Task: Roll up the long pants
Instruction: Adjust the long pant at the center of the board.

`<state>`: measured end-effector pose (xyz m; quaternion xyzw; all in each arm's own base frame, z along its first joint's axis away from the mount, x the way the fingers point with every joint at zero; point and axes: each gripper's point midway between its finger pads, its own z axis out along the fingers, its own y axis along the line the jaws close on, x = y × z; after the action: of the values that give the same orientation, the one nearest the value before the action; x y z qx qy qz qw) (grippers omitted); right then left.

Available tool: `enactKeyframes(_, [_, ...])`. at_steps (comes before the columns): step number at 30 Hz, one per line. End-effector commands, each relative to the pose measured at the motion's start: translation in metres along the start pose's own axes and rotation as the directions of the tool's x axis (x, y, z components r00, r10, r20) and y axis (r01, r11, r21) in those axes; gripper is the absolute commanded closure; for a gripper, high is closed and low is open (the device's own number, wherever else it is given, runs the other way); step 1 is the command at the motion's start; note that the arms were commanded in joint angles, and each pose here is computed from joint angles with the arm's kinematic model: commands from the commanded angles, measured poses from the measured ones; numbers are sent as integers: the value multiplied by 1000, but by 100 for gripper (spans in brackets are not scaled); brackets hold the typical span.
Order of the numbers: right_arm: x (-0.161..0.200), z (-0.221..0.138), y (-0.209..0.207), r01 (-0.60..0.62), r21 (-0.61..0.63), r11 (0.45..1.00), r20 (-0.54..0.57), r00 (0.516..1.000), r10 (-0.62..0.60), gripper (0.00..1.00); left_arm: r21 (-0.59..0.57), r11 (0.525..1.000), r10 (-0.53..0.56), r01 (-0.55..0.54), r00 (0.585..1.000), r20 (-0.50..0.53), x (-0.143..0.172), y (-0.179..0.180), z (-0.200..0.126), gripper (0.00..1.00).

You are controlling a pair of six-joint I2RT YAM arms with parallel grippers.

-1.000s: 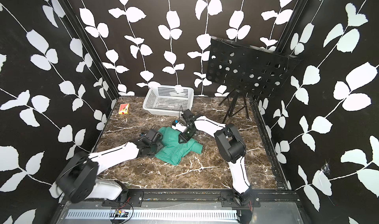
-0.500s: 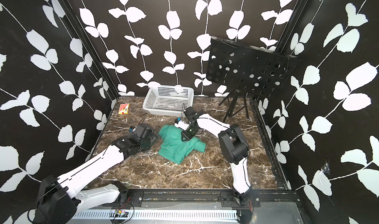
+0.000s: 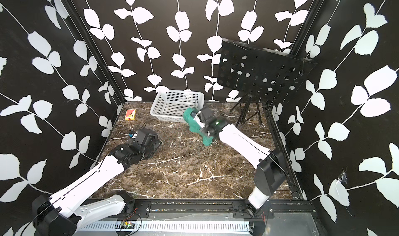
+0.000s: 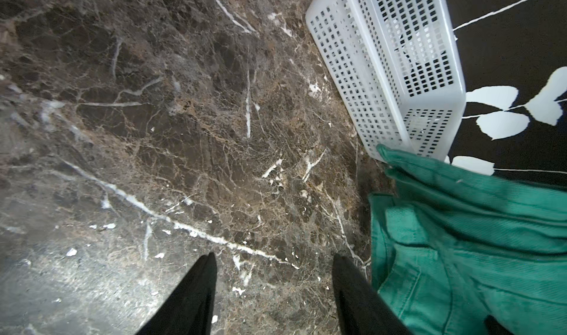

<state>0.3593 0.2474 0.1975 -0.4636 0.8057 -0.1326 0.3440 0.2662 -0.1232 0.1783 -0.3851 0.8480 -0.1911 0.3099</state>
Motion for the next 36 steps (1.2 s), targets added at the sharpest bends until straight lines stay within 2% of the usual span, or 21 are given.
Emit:
enactKeyframes(1, [-19,-10,30,36,113,993,59,997,-43,100,-58,998,5,-5,1000,-2,1,22,-2,41])
enactKeyframes(3, [-7,-3,70,54,58,997,35,998,-56,100,-75,997,-11,9,1000,-23,6,29,-1,41])
enactKeyframes(6, [-1,-1,120,-37,-117,992,32,999,41,100,-108,993,-55,44,994,-100,22,43,-1,42])
enactKeyframes(9, [3,-4,174,-142,-386,911,0,988,154,100,-116,991,-95,73,975,-202,47,52,-3,44])
enactKeyframes(11, [4,-12,210,-175,-567,805,-49,983,179,100,-100,992,-106,82,959,-262,65,52,-6,44])
enactKeyframes(12, [4,-14,221,-195,-614,765,-76,979,188,100,-100,990,-122,98,953,-276,70,52,-7,43])
enactKeyframes(14, [3,-22,246,-249,-751,612,-142,965,218,100,-72,992,-117,99,936,-331,91,48,-12,42])
enactKeyframes(15, [3,-23,252,-279,-782,558,-174,957,234,100,-62,992,-127,113,930,-344,97,46,-11,41])
enactKeyframes(16, [1,-25,259,-309,-821,481,-207,945,253,100,-52,990,-142,132,924,-355,104,45,-8,39])
enactKeyframes(19, [-1,-22,269,-386,-862,327,-301,911,283,100,-32,982,-181,184,897,-404,123,43,7,37])
enactKeyframes(23, [1,-11,277,-459,-867,193,-398,872,285,100,-61,983,-180,170,875,-450,144,54,22,35])
enactKeyframes(26, [0,-6,281,-496,-863,97,-452,844,290,100,-92,985,-170,145,888,-427,145,71,31,31])
enactKeyframes(29, [-4,-6,279,-515,-857,5,-489,816,308,100,-73,982,-188,173,898,-398,146,80,45,24])
enactKeyframes(32, [-8,-10,276,-520,-850,-89,-520,796,309,98,-11,983,-176,184,918,-356,141,77,57,4])
enactKeyframes(33, [-9,-12,275,-519,-847,-115,-527,794,303,97,5,982,-174,187,923,-345,140,75,60,1])
enactKeyframes(34, [-10,-15,274,-513,-846,-142,-531,794,297,96,46,982,-158,183,931,-330,137,69,62,1])
enactKeyframes(36, [-11,-16,270,-516,-841,-159,-540,788,296,93,90,979,-144,180,939,-313,135,63,66,1])
